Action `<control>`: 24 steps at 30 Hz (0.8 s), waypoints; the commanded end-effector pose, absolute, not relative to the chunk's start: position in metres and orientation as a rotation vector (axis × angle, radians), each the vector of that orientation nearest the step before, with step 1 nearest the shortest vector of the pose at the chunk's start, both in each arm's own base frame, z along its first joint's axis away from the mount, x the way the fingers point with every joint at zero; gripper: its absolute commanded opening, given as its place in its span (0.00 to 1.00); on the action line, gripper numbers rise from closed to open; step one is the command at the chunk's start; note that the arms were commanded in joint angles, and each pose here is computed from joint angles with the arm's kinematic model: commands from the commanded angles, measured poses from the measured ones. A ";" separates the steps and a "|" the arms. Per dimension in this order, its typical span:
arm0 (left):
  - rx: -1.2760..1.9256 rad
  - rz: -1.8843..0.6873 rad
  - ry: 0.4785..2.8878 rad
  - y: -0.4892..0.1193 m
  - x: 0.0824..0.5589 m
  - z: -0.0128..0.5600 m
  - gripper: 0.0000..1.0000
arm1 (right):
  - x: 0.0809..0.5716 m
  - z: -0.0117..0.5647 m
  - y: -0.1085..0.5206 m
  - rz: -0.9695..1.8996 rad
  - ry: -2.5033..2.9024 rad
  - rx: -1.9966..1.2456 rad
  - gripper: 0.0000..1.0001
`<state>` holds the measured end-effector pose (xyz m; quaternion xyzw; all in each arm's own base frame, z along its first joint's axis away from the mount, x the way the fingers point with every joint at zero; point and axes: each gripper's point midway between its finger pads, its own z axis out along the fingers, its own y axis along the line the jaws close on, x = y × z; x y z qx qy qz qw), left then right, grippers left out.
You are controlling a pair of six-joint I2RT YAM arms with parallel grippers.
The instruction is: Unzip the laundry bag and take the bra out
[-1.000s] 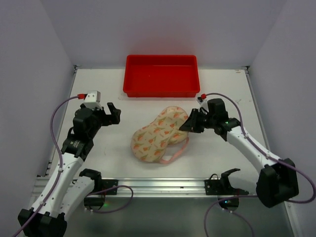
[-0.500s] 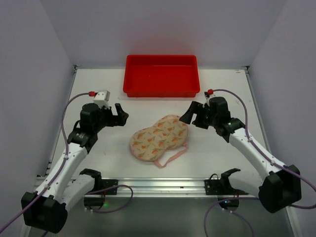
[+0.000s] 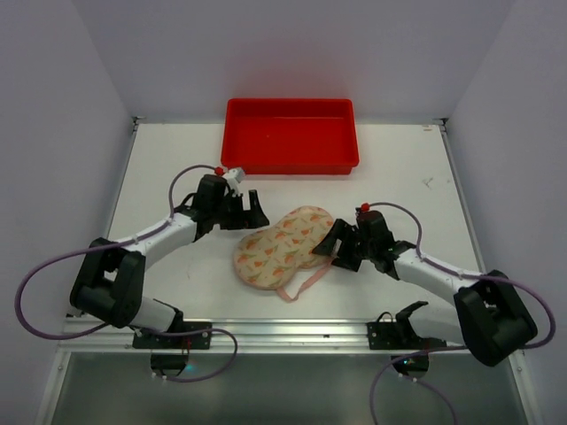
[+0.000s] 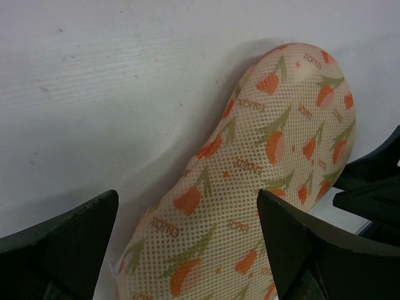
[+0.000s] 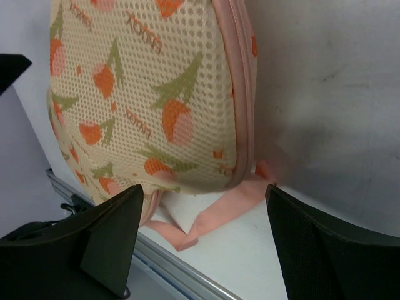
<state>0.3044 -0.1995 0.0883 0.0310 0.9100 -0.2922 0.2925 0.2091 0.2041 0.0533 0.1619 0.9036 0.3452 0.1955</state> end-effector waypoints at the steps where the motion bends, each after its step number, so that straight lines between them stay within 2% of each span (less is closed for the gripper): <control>1: 0.043 -0.893 2.427 -0.220 0.290 0.077 0.95 | 0.247 0.085 0.237 1.122 2.415 0.404 0.80; 5: 0.032 -0.990 2.433 -0.233 0.248 0.061 0.94 | 0.282 0.075 0.261 1.086 2.507 0.291 0.80; 6: 0.017 -1.030 2.430 -0.239 0.237 0.062 0.94 | 0.302 0.095 0.272 1.096 2.479 0.246 0.80; 11: 0.045 -1.182 2.364 -0.252 0.183 0.076 0.94 | 0.348 0.120 0.306 1.112 2.472 0.037 0.80; 15: 0.021 -1.207 2.274 -0.253 0.180 0.102 0.97 | 0.380 0.134 0.317 1.010 2.494 -0.058 0.81; 20: -0.153 -1.061 2.241 -0.228 0.192 0.109 0.98 | 0.384 0.159 0.281 0.789 2.409 -0.059 0.82; 21: -0.201 -1.010 2.237 -0.220 0.197 0.104 0.98 | 0.373 0.149 0.271 0.754 2.431 -0.051 0.82; 23: -0.255 -1.000 2.240 -0.216 0.198 0.099 0.98 | 0.361 0.169 0.256 0.725 2.364 -0.045 0.82; 24: -0.277 -0.996 2.263 -0.214 0.194 0.090 0.98 | 0.346 0.153 0.246 0.701 2.396 -0.036 0.82</control>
